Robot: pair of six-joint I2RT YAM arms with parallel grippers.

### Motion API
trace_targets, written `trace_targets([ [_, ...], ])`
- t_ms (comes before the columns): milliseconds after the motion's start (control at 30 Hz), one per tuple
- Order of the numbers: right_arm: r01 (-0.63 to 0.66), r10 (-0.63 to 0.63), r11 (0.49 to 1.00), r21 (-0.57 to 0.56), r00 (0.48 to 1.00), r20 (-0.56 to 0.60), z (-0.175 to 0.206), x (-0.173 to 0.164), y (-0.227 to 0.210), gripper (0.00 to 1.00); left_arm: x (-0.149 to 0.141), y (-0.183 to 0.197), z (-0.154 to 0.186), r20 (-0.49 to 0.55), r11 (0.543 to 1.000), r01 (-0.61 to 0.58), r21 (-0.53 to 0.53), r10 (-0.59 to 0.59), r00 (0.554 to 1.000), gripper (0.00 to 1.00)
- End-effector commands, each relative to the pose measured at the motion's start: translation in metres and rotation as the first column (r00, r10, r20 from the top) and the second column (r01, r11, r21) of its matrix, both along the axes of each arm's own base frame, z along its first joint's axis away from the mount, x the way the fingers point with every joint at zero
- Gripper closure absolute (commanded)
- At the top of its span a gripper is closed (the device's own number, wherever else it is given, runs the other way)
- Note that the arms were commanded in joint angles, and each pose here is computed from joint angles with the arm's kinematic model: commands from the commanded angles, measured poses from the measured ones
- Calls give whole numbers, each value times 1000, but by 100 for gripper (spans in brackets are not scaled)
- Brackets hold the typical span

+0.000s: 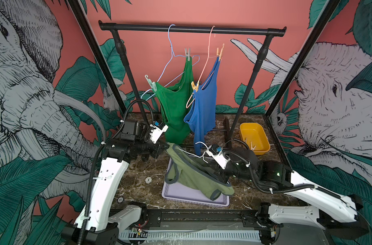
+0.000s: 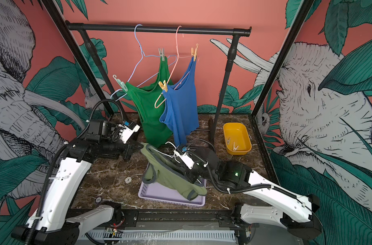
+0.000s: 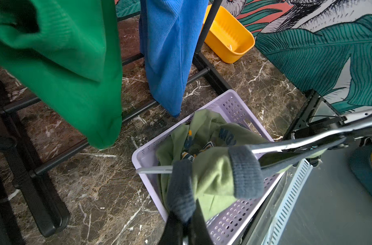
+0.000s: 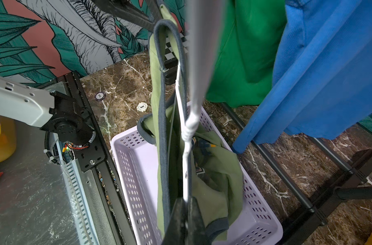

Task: Remove the clothespins securing tank tops to the hanger
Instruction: Remove the tank top from the hanger.

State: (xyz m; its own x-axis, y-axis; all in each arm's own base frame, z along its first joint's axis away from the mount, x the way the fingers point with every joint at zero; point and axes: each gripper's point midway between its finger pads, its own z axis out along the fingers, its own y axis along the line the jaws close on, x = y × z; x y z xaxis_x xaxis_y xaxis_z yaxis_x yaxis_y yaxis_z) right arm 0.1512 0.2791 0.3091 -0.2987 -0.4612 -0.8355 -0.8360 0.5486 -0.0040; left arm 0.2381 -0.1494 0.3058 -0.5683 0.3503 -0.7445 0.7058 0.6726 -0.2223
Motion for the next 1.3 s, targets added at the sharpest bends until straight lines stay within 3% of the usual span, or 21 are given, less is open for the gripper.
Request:
trace_targets([
  [0,39,-39,999,-13,999,3,-2,-1,-16,100,2,9,10,41,999,-47,4,47,998,100],
  [800,53,-66,985,162,995,75,20,-14,-52,100,17,28,0,-9,986,-166,-5,166,986,100],
  [1067,7,-30,978,211,994,107,31,-12,-34,100,-7,-6,-1,-94,985,14,-172,-31,995,100],
  [1267,-12,-23,975,221,988,155,38,-2,-14,100,-28,-15,-9,-70,983,128,-130,-138,988,100],
])
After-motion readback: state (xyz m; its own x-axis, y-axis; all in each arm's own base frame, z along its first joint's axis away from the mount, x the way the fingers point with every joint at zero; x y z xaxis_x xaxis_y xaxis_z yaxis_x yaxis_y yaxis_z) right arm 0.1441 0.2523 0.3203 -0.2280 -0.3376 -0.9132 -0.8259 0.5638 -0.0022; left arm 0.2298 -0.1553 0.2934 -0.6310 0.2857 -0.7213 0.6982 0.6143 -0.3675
